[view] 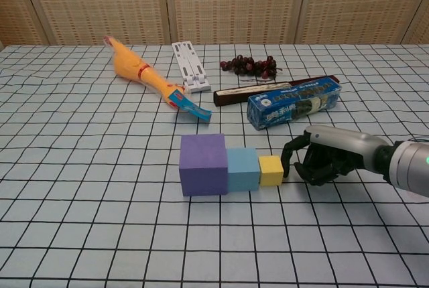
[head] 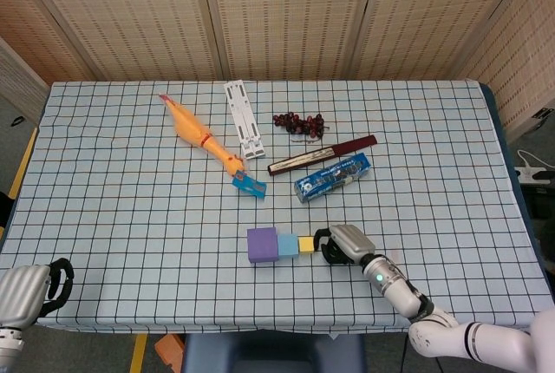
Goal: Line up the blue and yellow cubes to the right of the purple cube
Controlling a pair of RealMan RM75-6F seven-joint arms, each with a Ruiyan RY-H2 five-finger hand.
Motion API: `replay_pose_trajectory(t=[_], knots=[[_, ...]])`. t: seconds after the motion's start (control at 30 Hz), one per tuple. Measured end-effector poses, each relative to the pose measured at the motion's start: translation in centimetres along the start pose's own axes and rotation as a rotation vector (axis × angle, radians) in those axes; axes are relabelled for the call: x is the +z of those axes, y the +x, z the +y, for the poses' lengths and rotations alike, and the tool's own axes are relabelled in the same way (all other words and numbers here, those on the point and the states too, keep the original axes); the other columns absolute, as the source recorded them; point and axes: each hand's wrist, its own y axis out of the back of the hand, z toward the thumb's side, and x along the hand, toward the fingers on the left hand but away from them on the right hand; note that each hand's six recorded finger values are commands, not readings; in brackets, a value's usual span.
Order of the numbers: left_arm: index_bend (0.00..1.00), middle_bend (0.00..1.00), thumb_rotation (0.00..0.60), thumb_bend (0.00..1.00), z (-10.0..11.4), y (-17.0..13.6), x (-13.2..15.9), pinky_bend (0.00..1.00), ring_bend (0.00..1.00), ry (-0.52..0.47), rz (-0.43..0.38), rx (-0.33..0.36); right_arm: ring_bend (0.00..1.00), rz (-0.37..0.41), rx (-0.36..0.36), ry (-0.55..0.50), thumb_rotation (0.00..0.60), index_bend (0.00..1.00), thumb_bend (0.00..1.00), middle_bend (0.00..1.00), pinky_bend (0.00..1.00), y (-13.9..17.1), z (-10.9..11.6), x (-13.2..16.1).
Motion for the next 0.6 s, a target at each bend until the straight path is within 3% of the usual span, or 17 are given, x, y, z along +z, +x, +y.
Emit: replay_pose_trajectory(t=[0.6], knots=[[0.57,0.79,0.600,0.47,0.05,0.00,-0.01,0.99,0.77,0.001,0.001,0.003,0.92,0.012,-0.026,0.026,0.600,0.50,0.62,0.95,1.00,-0.67,0.35,-0.15]])
